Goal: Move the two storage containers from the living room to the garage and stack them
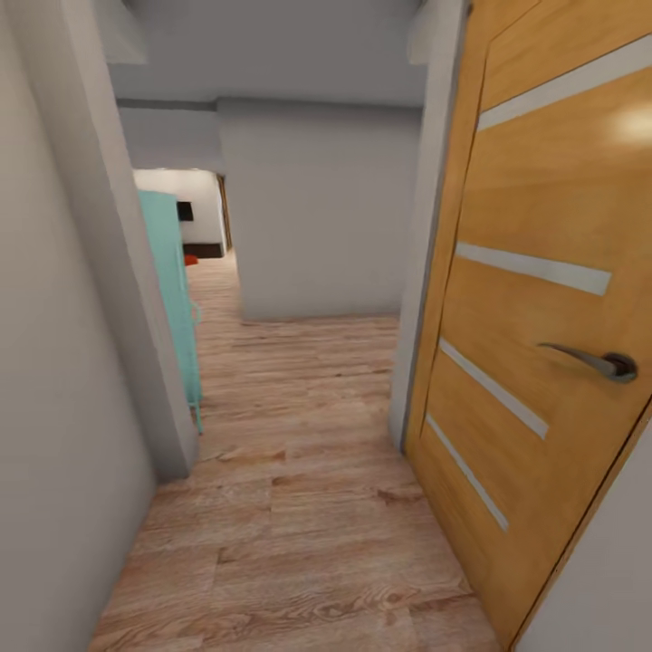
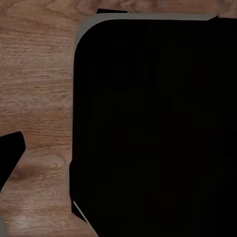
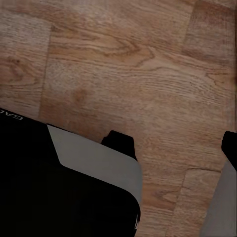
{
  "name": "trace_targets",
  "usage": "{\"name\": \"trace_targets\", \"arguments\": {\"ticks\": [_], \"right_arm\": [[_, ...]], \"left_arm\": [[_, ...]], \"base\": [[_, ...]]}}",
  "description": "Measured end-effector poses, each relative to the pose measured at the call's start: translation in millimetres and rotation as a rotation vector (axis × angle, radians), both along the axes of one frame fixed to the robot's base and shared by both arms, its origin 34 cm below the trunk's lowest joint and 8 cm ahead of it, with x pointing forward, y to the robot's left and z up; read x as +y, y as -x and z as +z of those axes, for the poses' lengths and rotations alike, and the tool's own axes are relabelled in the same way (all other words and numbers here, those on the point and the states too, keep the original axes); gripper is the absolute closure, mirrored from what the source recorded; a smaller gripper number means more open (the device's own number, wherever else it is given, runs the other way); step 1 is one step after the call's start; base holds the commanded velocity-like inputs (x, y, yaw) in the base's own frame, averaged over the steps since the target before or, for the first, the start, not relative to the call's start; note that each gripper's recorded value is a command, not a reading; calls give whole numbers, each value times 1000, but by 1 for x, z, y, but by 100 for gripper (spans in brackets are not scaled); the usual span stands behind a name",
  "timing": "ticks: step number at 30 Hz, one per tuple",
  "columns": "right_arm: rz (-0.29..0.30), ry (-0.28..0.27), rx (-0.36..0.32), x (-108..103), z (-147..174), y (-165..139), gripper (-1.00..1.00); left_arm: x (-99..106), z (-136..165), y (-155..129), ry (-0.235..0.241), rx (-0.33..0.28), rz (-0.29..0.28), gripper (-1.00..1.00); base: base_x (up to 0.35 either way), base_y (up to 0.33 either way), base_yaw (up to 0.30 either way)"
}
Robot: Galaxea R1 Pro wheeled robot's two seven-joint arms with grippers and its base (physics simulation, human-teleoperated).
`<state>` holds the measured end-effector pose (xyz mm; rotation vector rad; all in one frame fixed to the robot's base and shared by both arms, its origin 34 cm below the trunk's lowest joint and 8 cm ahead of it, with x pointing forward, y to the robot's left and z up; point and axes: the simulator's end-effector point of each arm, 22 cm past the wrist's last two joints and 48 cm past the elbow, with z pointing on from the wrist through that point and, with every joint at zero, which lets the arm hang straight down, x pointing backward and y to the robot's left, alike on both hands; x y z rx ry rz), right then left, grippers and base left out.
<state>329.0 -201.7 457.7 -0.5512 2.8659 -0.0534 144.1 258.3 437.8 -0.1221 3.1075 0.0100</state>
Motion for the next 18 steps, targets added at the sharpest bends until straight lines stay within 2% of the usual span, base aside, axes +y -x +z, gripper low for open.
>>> {"name": "trace_targets", "arguments": {"ticks": [18], "right_arm": [[-1, -1, 1, 0, 0, 0, -100]], "left_arm": [[0, 0, 0, 0, 0, 0, -100]], "base": [[322, 0, 9]]}}
